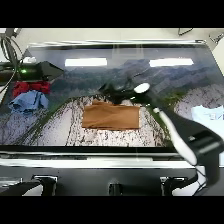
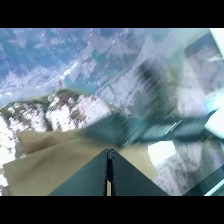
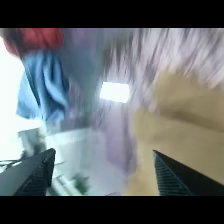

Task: Fold the clothes and pants, and hang the long-sleeved shirts on hangers.

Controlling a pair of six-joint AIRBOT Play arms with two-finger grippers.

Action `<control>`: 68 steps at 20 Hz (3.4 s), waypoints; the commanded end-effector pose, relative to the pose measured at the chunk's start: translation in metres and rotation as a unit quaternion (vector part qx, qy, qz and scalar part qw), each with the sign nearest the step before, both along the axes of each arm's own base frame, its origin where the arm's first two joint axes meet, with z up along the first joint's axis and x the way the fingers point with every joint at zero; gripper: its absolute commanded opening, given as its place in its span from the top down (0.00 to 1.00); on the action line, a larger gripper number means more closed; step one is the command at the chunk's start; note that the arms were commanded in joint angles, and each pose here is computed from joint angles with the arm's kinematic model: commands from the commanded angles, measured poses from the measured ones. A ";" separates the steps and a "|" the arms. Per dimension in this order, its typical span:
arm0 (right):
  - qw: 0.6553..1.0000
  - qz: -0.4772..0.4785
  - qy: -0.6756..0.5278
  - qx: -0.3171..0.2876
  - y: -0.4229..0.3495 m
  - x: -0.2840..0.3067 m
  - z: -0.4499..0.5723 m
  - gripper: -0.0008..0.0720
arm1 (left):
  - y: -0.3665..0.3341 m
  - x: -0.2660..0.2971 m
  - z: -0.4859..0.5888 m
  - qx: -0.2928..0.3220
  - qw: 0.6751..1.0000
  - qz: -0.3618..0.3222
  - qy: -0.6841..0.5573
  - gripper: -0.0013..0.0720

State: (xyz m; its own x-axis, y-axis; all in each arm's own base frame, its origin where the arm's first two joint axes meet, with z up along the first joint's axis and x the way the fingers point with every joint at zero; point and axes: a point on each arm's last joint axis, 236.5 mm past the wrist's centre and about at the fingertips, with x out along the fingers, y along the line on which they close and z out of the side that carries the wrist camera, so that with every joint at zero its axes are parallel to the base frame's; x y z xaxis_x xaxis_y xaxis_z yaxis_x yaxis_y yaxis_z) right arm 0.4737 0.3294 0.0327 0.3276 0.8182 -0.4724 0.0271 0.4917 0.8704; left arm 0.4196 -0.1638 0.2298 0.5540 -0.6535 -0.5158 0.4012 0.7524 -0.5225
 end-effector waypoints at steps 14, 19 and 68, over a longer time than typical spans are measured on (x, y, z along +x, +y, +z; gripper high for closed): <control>0.975 0.053 0.205 -0.064 -0.157 -0.100 -0.123 0.17 | -0.003 -0.009 -0.009 0.014 1.000 -0.003 0.016 0.95; 0.982 0.037 0.179 -0.045 -0.150 -0.084 -0.114 0.94 | -0.003 -0.007 -0.008 0.013 1.000 -0.001 0.013 0.95; 0.741 -0.417 0.446 -0.278 -0.603 -0.337 -0.049 0.54 | -0.002 -0.007 -0.007 0.012 1.000 0.001 0.012 0.95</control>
